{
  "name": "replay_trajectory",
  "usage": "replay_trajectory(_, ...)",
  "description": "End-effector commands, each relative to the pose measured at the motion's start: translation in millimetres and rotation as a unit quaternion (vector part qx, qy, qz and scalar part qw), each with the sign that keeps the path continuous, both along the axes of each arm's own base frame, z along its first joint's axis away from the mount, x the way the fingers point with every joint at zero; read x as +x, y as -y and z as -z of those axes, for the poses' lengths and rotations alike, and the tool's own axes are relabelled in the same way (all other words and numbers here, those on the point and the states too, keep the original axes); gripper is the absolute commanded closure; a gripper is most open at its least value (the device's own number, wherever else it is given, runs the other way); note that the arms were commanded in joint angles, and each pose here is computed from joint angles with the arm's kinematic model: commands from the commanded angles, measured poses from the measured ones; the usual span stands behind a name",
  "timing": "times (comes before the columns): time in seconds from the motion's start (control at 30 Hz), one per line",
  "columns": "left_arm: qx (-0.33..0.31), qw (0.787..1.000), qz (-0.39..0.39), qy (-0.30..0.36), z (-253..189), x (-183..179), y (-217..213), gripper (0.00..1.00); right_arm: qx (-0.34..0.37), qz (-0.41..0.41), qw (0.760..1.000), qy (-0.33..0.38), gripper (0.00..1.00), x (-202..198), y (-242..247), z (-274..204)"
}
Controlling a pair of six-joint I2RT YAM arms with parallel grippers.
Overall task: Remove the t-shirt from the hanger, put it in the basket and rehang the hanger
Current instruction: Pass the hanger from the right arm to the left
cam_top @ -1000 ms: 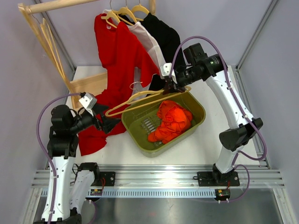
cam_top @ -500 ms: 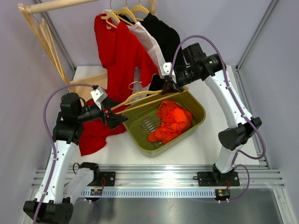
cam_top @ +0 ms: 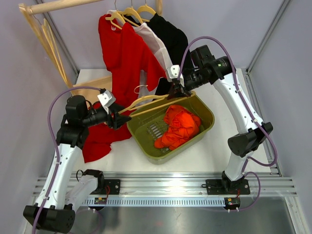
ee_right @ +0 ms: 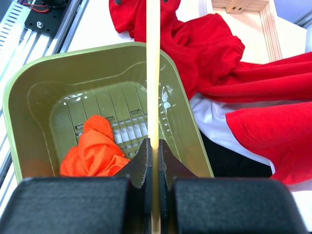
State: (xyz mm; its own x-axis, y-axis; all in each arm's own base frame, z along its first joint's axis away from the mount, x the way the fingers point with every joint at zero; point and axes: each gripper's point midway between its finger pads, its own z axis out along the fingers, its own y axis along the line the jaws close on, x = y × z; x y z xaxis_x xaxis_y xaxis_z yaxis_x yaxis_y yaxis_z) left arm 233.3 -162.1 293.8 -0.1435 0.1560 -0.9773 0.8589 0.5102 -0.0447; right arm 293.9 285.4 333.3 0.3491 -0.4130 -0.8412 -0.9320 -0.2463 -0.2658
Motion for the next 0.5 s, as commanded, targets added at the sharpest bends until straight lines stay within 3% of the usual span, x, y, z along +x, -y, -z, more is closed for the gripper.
replay_trajectory(0.0, 0.008, 0.999, -0.004, 0.030, -7.9, 6.1, -1.3, 0.42, -0.029, -0.020, 0.993, -0.115, 1.00, -63.8, 19.1, -0.2)
replay_trajectory(0.13, 0.002, 1.000, 0.012, 0.028, -8.4, 0.4, 2.1, 0.65, -0.032, -0.019, 0.992, -0.117, 1.00, -62.9, 19.1, 2.1)
replay_trajectory(0.27, -0.005, 0.999, 0.018, 0.030, -9.1, -4.9, 3.7, 0.97, -0.033, -0.017, 0.992, -0.125, 1.00, -59.1, 17.2, 5.6)
replay_trajectory(0.47, -0.019, 0.999, 0.038, 0.019, -9.7, -19.9, 7.7, 1.00, -0.029, -0.017, 0.990, -0.140, 1.00, -57.8, 13.9, 6.1)
